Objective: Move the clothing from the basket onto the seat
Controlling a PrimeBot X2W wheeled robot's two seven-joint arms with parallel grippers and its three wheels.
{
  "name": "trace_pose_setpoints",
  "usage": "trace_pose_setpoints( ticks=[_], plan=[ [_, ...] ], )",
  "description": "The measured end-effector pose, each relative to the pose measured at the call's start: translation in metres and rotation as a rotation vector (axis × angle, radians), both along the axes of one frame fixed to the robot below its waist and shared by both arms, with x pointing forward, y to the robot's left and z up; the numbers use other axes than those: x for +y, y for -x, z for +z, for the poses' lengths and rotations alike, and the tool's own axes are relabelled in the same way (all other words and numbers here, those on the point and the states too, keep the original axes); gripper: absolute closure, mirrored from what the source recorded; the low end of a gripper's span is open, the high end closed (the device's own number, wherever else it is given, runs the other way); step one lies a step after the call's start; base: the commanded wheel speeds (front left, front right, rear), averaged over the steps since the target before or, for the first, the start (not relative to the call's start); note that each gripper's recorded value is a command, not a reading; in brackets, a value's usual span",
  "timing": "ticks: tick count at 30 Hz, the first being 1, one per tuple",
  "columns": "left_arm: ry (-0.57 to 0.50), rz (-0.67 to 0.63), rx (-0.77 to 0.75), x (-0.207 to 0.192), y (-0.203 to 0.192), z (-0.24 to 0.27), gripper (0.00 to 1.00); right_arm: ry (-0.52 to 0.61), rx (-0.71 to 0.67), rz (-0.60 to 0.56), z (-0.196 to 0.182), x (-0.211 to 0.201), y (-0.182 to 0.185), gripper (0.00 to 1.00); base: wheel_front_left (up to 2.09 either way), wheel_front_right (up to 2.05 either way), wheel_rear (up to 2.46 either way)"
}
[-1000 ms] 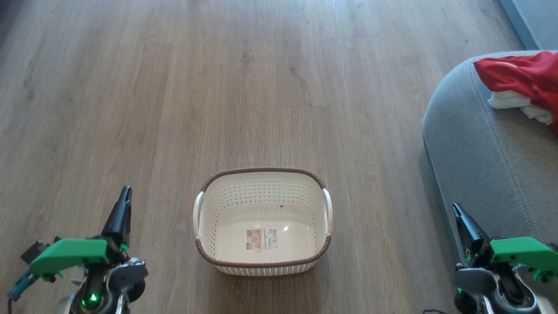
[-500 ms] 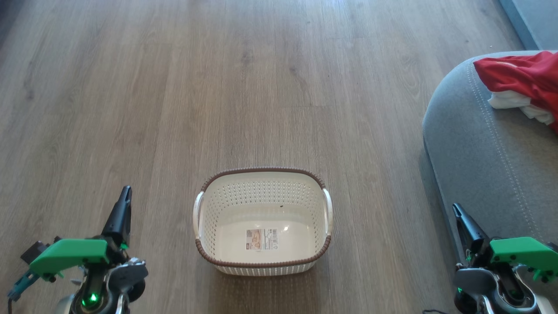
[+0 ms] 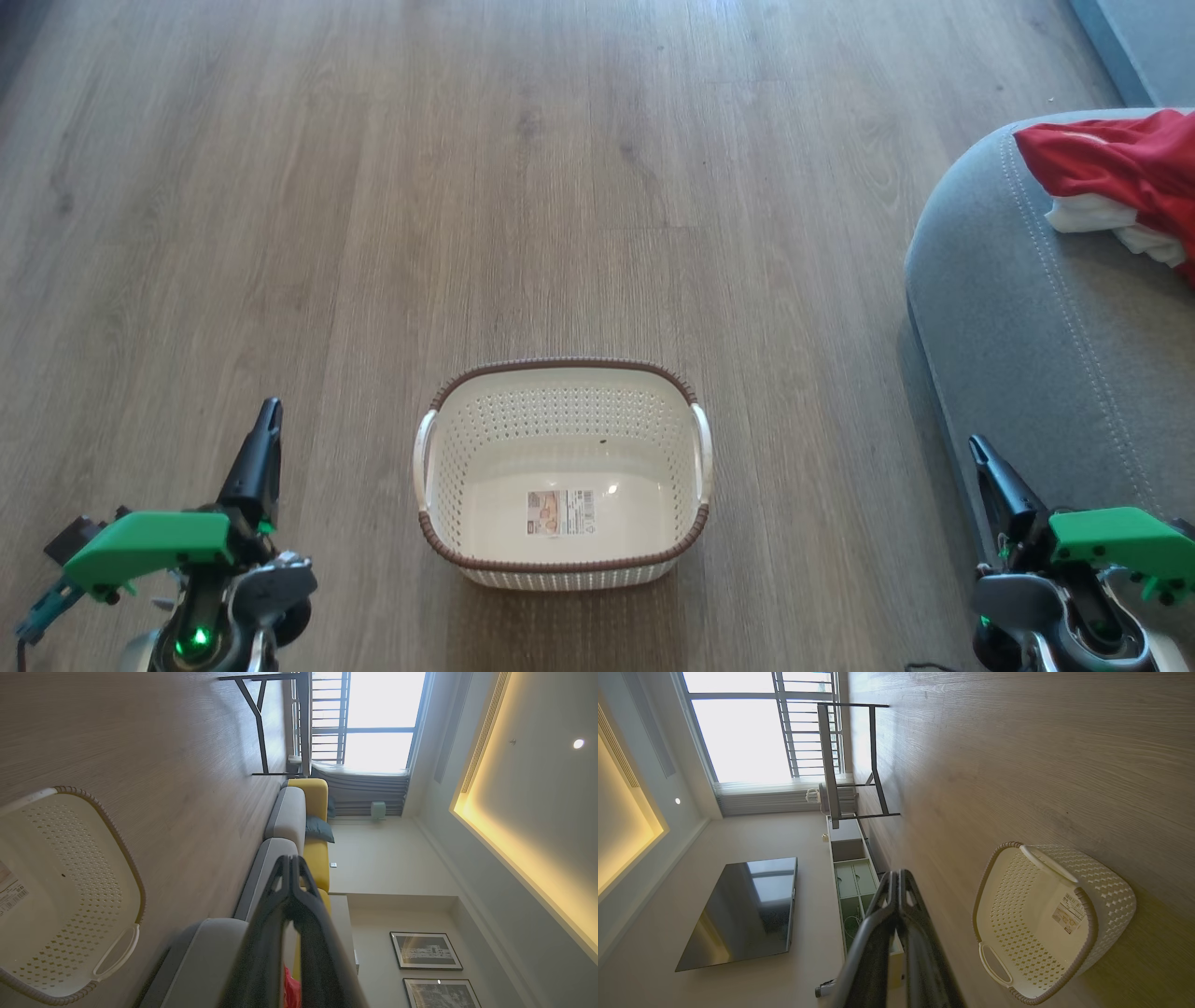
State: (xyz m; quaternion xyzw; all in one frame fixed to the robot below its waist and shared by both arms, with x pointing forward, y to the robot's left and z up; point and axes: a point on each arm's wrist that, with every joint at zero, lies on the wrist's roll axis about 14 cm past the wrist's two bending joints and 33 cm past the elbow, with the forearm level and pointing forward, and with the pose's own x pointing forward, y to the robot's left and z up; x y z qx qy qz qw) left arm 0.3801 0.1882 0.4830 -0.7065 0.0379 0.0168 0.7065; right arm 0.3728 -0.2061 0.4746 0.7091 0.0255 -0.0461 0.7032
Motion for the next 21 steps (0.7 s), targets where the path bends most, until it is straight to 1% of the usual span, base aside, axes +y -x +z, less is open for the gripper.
trace_pose_setpoints(
  ticks=[21],
  plan=[
    [0.0, 0.0, 0.0, 0.0, 0.0, 0.0, 1.0, 0.0, 0.0, 0.0, 0.0, 0.0, 0.0, 1.0, 0.0, 0.0, 0.0]
  ],
)
